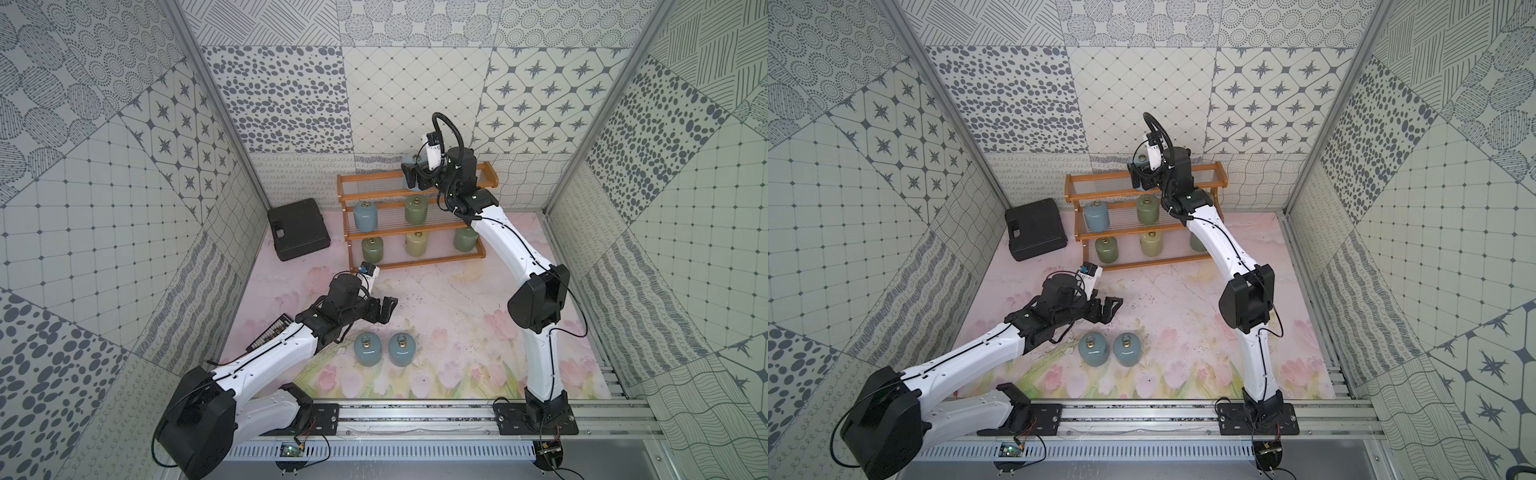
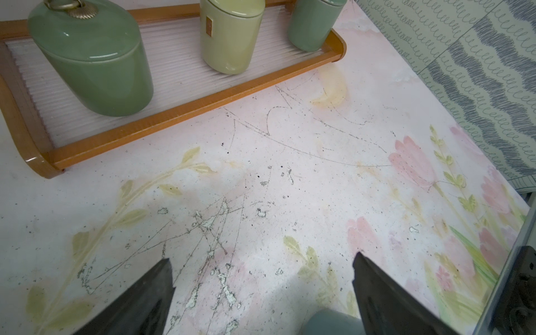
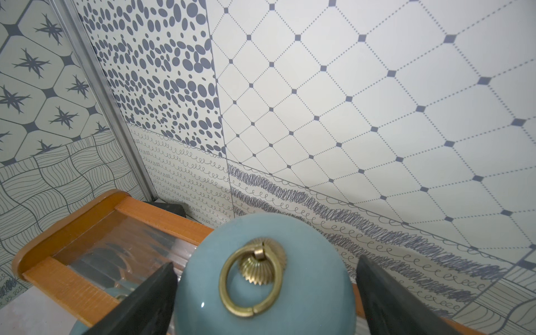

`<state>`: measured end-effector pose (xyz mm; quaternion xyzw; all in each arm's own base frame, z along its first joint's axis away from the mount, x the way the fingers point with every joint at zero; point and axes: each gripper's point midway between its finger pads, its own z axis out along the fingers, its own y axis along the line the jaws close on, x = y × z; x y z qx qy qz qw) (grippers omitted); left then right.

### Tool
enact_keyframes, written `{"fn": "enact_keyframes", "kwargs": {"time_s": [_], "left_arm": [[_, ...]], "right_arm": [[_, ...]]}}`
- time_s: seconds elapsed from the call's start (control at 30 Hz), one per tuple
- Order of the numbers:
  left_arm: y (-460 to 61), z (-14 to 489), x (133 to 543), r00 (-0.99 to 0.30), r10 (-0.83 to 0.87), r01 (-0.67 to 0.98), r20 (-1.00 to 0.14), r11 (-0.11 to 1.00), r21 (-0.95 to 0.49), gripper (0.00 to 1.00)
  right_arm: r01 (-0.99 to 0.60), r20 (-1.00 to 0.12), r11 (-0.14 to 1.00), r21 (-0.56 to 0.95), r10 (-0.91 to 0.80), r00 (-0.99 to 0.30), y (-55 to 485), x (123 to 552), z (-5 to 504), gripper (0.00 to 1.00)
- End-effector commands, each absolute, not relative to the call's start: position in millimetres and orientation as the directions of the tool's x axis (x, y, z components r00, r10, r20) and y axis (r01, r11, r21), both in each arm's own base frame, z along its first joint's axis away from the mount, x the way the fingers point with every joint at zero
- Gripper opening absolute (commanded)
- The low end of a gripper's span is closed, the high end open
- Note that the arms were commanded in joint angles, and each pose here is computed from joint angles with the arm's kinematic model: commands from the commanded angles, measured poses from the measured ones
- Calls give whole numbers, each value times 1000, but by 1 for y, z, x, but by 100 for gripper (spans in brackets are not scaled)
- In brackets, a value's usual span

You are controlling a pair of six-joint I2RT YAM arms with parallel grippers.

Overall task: Remove the tea canisters from the shelf
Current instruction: Pick up the tea canister from the shelf.

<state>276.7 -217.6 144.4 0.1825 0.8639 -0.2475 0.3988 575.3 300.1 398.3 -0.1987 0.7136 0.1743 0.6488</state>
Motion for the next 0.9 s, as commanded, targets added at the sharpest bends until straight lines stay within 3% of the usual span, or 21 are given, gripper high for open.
{"fn": "enact_keyframes", "kwargs": {"time_s": [0.0, 0.7, 0.87], "left_arm": [[-222, 159, 282, -576, 82, 532, -813, 793, -297, 100], [-219, 157, 277, -590, 51, 512, -806, 795, -324, 100], [-216, 155, 276, -590, 44, 504, -806, 800, -325, 100]], "right_arm": [[-522, -997, 853, -17, -57, -61, 302, 582, 403, 100], [-533, -990, 846, 30, -46, -130, 306, 606, 372, 100], [-548, -991, 836, 26, -52, -126, 308, 604, 373, 91]]}}
